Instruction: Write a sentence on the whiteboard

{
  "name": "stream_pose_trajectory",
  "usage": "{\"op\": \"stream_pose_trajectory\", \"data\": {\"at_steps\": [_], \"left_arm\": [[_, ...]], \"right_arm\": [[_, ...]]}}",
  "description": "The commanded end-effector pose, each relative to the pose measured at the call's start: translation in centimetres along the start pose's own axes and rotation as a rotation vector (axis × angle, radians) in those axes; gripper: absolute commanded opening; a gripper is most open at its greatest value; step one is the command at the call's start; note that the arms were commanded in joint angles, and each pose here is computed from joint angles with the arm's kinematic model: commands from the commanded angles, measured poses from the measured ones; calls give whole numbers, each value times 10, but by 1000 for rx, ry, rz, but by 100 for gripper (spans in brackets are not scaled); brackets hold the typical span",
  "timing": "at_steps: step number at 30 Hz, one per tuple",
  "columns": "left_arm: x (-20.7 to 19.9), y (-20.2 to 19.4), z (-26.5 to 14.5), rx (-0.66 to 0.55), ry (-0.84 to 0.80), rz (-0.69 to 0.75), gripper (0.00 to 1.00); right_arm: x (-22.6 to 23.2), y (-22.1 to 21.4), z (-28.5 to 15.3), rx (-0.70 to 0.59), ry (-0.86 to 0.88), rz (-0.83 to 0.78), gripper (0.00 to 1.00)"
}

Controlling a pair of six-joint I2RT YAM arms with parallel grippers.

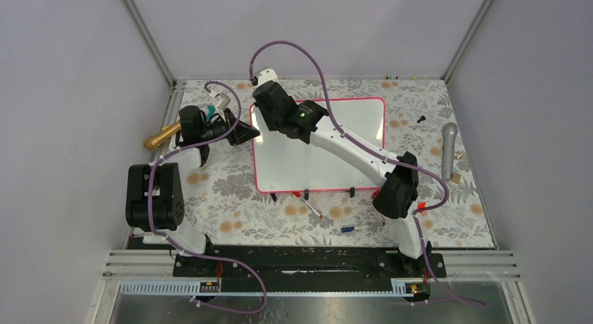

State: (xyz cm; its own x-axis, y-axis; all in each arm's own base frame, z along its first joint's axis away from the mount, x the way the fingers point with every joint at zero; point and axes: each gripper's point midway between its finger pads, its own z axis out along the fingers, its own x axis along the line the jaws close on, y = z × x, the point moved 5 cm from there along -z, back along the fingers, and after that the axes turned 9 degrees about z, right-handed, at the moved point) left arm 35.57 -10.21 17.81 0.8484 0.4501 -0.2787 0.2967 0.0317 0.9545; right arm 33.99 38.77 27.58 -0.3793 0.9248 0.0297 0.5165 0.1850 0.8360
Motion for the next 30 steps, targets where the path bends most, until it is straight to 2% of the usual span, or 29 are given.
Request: {"op": "stream_pose_trajectory", "data": {"at_steps": [1, 9, 18, 30], "left_arm": [[-5, 11, 3, -24, -23, 127, 14], [-5, 11, 3, -23, -22, 127, 14], [-5, 12, 3, -23, -23, 129, 14], [-5, 11, 3, -21, -23, 128, 14]], "right_arm": [[-19, 12, -19, -42, -83, -2, 0], [-22, 11, -22, -45, -94, 0, 0], [-5, 24, -38, -106, 88, 54, 0], [3, 25, -31, -67, 104, 31, 0]]}}
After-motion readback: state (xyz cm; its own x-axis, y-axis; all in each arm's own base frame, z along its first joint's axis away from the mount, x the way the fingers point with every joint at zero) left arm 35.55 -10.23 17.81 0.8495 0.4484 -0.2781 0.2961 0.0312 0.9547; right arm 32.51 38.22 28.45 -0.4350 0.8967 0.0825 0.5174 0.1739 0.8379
